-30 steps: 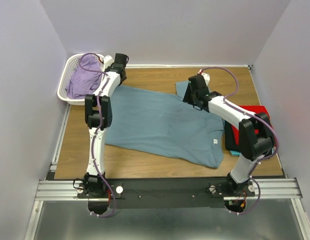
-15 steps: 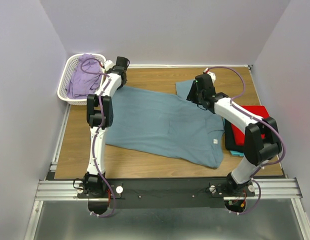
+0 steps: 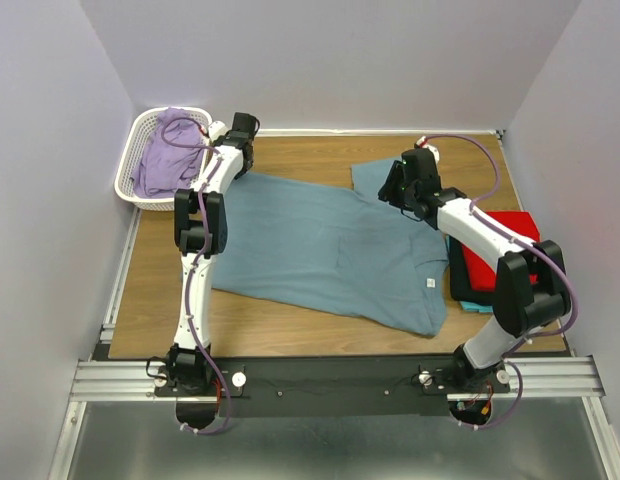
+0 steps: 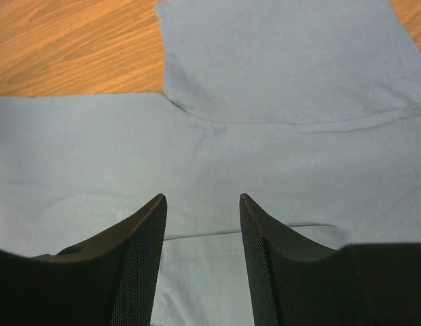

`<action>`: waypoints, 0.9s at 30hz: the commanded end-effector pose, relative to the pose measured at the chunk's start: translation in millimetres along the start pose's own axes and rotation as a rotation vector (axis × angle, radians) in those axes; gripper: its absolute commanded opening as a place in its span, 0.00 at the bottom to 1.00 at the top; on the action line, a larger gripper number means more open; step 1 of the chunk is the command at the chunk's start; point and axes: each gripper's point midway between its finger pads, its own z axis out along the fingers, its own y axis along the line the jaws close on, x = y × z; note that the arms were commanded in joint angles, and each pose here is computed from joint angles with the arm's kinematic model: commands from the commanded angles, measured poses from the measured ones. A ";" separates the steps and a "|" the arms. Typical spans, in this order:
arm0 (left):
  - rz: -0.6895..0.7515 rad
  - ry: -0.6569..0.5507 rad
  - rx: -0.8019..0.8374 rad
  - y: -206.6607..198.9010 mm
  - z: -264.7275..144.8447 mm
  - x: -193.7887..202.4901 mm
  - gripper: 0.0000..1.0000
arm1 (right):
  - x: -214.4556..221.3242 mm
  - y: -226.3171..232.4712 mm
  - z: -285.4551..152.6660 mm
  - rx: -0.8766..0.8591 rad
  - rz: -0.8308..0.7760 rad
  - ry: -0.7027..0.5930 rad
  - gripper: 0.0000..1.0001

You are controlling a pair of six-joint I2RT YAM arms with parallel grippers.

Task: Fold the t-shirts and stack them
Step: Fold the tshirt

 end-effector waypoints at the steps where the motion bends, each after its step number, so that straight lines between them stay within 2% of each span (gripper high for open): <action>1: -0.018 0.005 -0.049 10.1 0.0 1.4 0.32 | -5.2 8.6 -9.7 -0.059 0.008 -0.014 0.54; 4: -0.019 0.003 -0.084 16.9 -1.4 1.2 0.36 | -7.3 9.1 -12.3 -0.064 0.012 -0.021 0.54; 5: -0.018 0.006 -0.094 19.7 -1.3 1.7 0.47 | -9.7 10.1 -14.9 -0.069 0.013 -0.029 0.54; 8: -0.008 0.008 -0.119 25.1 0.1 2.6 0.48 | -9.8 10.8 -18.6 -0.078 0.014 -0.032 0.54; 10: -0.002 0.011 -0.133 28.8 1.9 4.2 0.52 | -9.7 10.9 -21.3 -0.084 0.016 -0.036 0.54; 19: 0.016 0.019 -0.165 35.8 8.5 9.8 0.52 | -9.8 17.0 -27.0 -0.130 0.022 -0.031 0.54; 23: 0.021 0.014 -0.163 34.5 12.4 10.2 0.40 | -8.5 18.8 -29.0 -0.144 0.024 -0.027 0.53; 27: 0.016 0.005 -0.158 32.4 15.0 7.9 0.34 | -7.3 18.3 -28.6 -0.150 0.027 -0.021 0.53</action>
